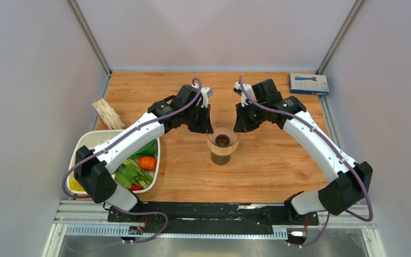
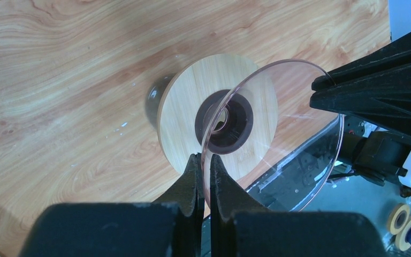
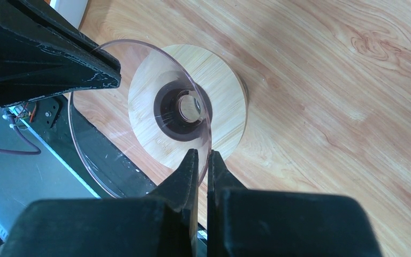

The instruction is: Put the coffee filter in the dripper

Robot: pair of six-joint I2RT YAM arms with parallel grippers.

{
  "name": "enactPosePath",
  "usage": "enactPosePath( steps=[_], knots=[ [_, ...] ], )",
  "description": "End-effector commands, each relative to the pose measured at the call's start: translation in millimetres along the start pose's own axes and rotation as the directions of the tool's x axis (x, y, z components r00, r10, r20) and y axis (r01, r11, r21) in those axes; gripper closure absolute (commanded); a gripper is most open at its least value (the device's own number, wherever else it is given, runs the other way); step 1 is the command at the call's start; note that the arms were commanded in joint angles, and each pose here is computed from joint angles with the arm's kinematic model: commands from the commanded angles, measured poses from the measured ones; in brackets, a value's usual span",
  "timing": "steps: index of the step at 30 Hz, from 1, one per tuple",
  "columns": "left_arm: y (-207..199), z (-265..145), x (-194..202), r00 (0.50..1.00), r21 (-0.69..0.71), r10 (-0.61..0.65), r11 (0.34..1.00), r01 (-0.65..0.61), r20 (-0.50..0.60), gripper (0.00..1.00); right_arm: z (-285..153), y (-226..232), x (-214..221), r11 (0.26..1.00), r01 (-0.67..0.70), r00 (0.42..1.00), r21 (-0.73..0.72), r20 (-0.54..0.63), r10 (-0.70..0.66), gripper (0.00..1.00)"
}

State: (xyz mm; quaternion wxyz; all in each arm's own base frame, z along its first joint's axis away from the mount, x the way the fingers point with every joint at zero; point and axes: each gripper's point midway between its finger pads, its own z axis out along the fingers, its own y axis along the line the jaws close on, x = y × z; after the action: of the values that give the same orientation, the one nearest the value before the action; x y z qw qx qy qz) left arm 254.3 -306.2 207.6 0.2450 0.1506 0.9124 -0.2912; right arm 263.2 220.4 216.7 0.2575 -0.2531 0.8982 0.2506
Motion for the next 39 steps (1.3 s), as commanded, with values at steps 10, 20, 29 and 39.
enactPosePath(
  steps=[10, 20, 29, 39],
  knots=[
    [-7, 2, 5, 0.993, 0.034, 0.120, 0.992, -0.119, -0.021, 0.89, 10, -12, 5, 0.997, 0.076, 0.996, 0.034, -0.046, -0.074, 0.94],
    [-10, -6, -1, 0.993, 0.030, 0.119, 0.992, -0.119, 0.002, 0.70, 1, -4, -4, 0.997, 0.078, 0.997, 0.015, -0.019, -0.078, 0.71],
    [-19, -12, -15, 0.992, 0.046, 0.121, 0.991, -0.123, 0.040, 0.56, -8, 10, -25, 0.996, 0.078, 0.997, -0.032, 0.032, -0.077, 0.47],
    [-14, -35, -49, 0.985, 0.033, 0.115, 0.992, -0.121, 0.132, 0.30, -27, 22, -48, 0.993, 0.101, 0.989, -0.066, 0.111, -0.093, 0.17]
  ],
)
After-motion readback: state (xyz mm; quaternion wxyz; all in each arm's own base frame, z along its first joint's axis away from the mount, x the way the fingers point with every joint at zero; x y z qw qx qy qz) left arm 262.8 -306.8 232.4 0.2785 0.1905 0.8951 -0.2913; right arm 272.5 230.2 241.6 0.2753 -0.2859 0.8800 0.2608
